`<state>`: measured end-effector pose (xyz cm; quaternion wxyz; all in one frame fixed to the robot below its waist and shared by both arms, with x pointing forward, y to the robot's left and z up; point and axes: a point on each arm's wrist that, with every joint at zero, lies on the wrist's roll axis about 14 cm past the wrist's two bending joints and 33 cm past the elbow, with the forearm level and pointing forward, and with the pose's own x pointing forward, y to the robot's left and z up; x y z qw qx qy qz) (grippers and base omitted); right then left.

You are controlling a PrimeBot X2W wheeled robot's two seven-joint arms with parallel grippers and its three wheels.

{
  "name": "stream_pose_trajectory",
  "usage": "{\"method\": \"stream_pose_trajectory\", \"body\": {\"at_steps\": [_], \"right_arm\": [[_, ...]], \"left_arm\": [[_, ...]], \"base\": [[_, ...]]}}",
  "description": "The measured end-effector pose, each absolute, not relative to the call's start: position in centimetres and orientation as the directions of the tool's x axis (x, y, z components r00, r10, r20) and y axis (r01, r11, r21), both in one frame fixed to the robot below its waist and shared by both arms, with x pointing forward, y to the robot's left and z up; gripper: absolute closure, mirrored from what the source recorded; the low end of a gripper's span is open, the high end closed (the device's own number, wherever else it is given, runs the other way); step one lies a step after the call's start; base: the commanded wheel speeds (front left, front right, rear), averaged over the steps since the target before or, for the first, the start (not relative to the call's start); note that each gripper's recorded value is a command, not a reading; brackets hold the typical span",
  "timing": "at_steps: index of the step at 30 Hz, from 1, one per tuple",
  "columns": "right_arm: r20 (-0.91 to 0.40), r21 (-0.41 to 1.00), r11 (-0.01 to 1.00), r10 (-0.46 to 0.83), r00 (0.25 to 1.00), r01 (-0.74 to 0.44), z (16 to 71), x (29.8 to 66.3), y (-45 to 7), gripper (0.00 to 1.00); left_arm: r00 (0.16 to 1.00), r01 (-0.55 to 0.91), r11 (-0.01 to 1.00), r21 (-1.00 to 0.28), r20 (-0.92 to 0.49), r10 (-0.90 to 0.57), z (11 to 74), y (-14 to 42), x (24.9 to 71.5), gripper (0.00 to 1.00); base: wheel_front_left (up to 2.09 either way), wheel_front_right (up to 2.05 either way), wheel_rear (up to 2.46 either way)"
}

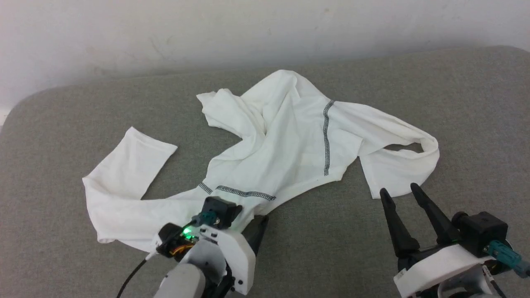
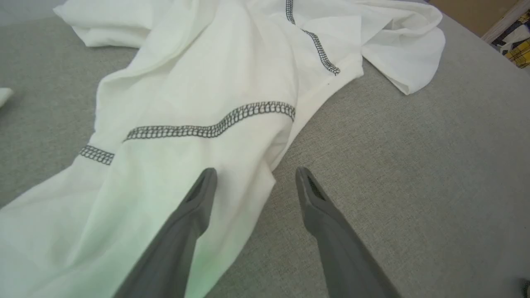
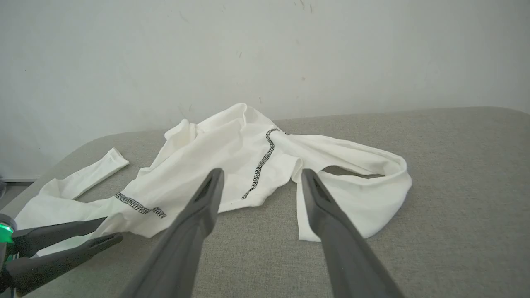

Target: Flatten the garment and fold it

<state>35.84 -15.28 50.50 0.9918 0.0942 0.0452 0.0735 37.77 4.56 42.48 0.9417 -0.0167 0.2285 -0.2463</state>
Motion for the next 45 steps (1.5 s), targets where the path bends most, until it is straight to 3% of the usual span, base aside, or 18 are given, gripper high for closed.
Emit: {"method": "stream_pose_trajectory", "body": {"at_steps": [11,12,13,14,18,21,29,36,45], "right_arm": [[-0.103,0.203,0.973,0.132,0.986,-0.109,49.4,36.5,-15.8,0.00],[-0.108,0.203,0.974,0.129,0.986,-0.105,49.3,36.4,-15.9,0.00],[-0.112,0.203,0.974,0.126,0.986,-0.102,49.2,36.4,-16.0,0.00],[-0.116,0.203,0.974,0.125,0.985,-0.100,49.0,36.4,-16.0,0.00],[-0.118,0.207,0.973,0.125,0.985,-0.099,49.0,36.3,-16.0,0.00],[-0.139,0.219,0.971,0.130,0.982,-0.098,48.7,36.2,-15.9,0.00],[-0.260,0.251,0.958,0.207,0.943,-0.141,46.8,38.6,-15.2,0.00],[-0.413,0.253,0.943,0.309,0.857,-0.218,44.9,42.4,-13.5,0.00],[-0.644,0.216,0.934,0.357,0.677,-0.286,40.9,45.8,-11.3,0.00]], "left_arm": [[0.574,0.596,0.802,-0.050,-0.671,-0.469,37.8,3.3,39.0,0.00],[0.552,0.608,0.793,-0.046,-0.693,-0.464,37.5,3.2,39.0,0.09],[0.529,0.629,0.776,-0.037,-0.712,-0.462,37.4,3.0,38.9,0.71],[0.506,0.644,0.764,-0.036,-0.729,-0.461,37.3,2.8,38.8,1.00],[0.453,0.672,0.739,-0.047,-0.763,-0.461,37.4,3.0,38.3,1.00],[0.471,0.660,0.750,-0.049,-0.750,-0.464,37.9,3.8,38.4,1.00],[0.651,0.518,0.855,-0.024,-0.638,-0.412,39.9,7.5,38.8,1.00],[0.754,0.464,0.885,-0.024,-0.513,-0.409,43.2,8.3,39.6,1.00],[0.766,0.447,0.892,-0.062,-0.488,-0.418,42.9,8.1,39.8,1.00]], "base": [[0.00,0.00,0.00],[0.00,0.00,0.00],[0.00,0.00,0.00],[0.00,0.00,0.00],[0.00,0.00,0.00],[0.00,0.00,0.00],[0.00,0.00,0.00],[0.00,0.00,0.00],[0.00,0.00,0.00]]}}
